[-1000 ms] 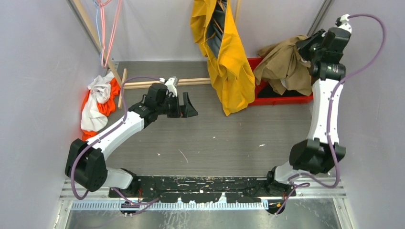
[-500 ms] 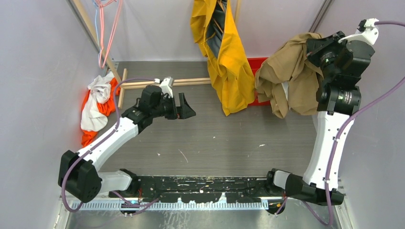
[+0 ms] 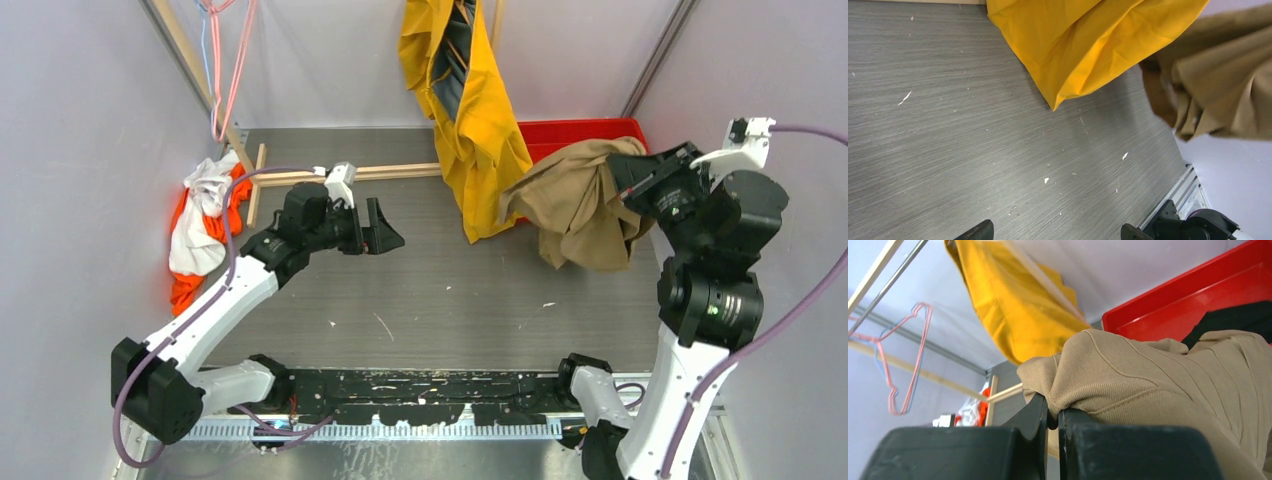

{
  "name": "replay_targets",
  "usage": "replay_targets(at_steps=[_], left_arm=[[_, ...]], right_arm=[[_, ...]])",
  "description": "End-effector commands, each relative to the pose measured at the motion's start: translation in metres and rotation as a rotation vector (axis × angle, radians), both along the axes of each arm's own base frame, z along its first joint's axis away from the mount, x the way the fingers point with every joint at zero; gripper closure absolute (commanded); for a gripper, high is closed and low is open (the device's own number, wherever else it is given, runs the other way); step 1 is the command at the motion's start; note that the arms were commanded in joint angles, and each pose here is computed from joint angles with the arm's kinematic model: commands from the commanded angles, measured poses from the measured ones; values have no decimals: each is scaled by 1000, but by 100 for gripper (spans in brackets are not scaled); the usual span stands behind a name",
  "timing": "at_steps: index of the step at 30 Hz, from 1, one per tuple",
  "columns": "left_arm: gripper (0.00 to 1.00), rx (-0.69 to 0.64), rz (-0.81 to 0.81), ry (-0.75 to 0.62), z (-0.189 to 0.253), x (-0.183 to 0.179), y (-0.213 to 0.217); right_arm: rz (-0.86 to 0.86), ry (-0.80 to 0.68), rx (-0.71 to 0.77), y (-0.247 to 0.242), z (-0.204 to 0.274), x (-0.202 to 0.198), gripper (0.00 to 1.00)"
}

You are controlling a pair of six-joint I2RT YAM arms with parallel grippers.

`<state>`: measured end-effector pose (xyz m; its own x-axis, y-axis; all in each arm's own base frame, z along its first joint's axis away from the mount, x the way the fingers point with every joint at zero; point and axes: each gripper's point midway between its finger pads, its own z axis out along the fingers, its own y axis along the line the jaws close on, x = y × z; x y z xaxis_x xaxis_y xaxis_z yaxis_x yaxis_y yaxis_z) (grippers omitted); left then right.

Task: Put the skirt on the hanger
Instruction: Place the skirt at the center of the board.

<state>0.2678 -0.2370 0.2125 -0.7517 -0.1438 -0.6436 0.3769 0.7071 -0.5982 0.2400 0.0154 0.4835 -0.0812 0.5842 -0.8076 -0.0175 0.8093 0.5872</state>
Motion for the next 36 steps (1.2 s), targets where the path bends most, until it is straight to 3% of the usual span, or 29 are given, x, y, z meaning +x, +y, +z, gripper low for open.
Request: replay_targets(at_steps=[1, 8, 14, 22, 27, 30, 32, 34, 36], left_arm=[[9, -15, -4, -74, 29, -6, 7], [9, -15, 38, -96, 45, -17, 20], [10, -1, 66, -93, 45, -22, 27], [9, 43, 110, -107, 50, -27, 42], [8, 88, 170, -123, 51, -37, 62], [7, 122, 206, -121, 45, -43, 75], [7, 145, 218, -109, 38, -46, 80], [7, 148, 215, -98, 33, -48, 80], [7, 144, 209, -83, 28, -50, 79]], right_arm=[[175, -72, -3, 40, 18, -37, 99], [495, -18, 162, 92, -8, -39, 99], [638, 27, 190, 120, -27, -26, 99], [860, 170, -98, 244, -81, -41, 99], [779, 202, -309, 296, -129, -37, 99], [863, 255, -334, 335, -177, -58, 99], [952, 334, -347, 353, -224, -77, 88], [1042, 371, -313, 356, -247, -96, 57], [1073, 356, -273, 345, -246, -108, 41]])
